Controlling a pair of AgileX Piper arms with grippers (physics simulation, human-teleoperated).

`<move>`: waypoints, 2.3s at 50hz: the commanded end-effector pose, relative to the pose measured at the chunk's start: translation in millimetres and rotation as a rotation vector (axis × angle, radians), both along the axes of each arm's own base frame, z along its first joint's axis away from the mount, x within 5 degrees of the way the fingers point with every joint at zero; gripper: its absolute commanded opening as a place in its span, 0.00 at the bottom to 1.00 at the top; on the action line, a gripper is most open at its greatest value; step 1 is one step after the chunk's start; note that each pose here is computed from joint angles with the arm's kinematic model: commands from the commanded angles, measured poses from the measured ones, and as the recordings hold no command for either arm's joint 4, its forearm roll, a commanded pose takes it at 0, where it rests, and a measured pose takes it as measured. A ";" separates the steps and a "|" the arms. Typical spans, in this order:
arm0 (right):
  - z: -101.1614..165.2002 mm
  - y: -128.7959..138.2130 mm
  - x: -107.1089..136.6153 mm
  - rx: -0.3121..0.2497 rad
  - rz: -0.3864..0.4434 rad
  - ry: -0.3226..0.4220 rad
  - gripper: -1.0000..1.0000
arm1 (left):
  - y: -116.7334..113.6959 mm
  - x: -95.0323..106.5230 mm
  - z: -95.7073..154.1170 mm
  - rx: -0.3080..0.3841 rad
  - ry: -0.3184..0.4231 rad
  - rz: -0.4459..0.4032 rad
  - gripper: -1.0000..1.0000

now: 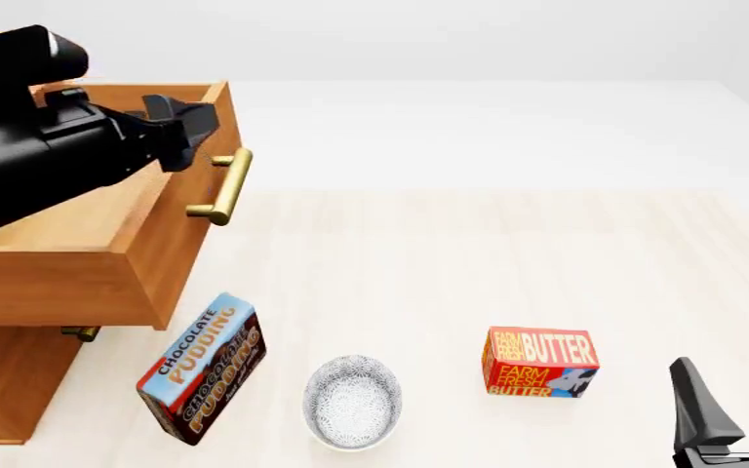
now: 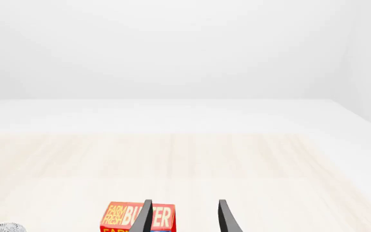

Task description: Put the bowl in the top drawer of the cabinet.

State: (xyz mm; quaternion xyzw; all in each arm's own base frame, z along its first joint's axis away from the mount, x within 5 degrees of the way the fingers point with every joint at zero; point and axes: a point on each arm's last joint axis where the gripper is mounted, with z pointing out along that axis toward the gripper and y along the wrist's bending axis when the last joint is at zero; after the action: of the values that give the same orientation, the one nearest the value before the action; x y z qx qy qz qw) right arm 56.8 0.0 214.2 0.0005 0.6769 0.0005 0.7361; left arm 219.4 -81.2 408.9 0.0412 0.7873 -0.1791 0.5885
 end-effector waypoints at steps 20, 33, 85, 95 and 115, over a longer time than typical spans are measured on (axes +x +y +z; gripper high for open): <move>0.0 0.0 0.0 0.000 0.000 0.000 1.00 | -8.3 -40.3 29.7 -0.036 -0.088 -0.116 1.00; 0.0 0.0 0.0 0.000 0.000 0.000 1.00 | -10.1 -58.4 33.7 -0.040 -0.103 -0.169 1.00; 0.0 0.0 0.0 0.000 0.000 0.000 1.00 | -26.0 -95.0 13.8 -0.060 -0.053 -0.358 1.00; 0.0 0.0 0.0 0.000 0.000 0.000 1.00 | -33.0 -92.4 2.0 -0.066 -0.017 -0.374 1.00; 0.0 0.0 0.0 0.000 0.000 0.000 1.00 | -48.9 -95.3 -12.6 -0.086 0.029 -0.440 1.00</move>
State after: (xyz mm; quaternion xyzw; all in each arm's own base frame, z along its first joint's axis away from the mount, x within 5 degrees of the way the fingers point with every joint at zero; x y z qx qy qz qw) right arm 56.8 0.0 214.2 0.0005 0.6769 0.0005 0.7360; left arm 125.7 -123.0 402.9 0.1767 0.7575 -0.3259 0.5374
